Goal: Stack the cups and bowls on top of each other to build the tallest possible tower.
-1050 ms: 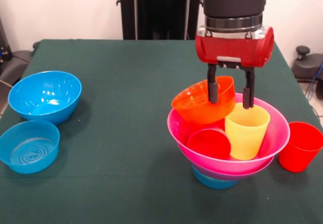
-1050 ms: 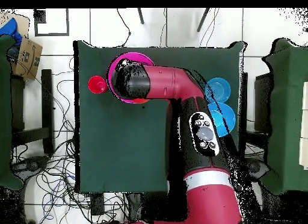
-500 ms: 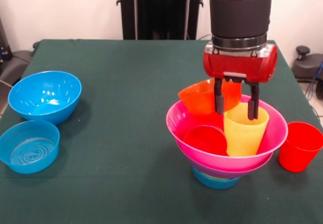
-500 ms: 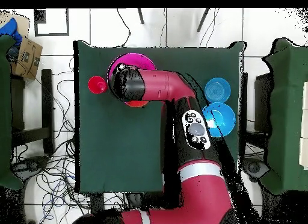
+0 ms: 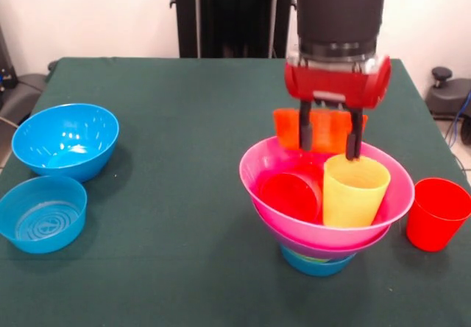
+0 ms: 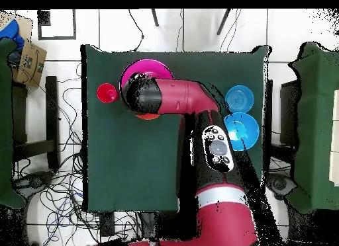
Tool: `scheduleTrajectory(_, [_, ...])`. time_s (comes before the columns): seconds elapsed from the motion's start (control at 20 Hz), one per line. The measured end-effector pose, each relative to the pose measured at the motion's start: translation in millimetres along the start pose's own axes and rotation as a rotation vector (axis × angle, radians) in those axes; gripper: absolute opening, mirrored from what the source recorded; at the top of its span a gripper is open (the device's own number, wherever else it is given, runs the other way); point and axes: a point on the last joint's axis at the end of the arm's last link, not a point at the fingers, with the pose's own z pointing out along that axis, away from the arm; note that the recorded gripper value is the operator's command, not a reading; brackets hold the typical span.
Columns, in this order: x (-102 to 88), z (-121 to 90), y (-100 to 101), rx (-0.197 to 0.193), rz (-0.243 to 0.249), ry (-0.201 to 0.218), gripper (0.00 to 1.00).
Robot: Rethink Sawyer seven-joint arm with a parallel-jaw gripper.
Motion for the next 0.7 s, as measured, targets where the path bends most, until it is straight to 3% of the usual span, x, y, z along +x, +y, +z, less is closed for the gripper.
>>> scheduleTrajectory(0.25, [-8.4, -54.1, -0.5, 0.051, 0.004, 0.041, 1.00])
scheduleTrajectory(0.3, [-11.1, -74.4, 0.1, 0.067, 0.007, 0.056, 1.00])
scheduleTrajectory(0.4, [-13.8, -88.9, 1.0, 0.075, 0.010, 0.063, 1.00])
scheduleTrajectory(0.45, [-18.4, -107.0, 3.0, 0.081, 0.017, 0.067, 1.00])
scheduleTrajectory(0.7, [-28.8, -133.4, 6.7, 0.073, 0.028, 0.045, 1.00])
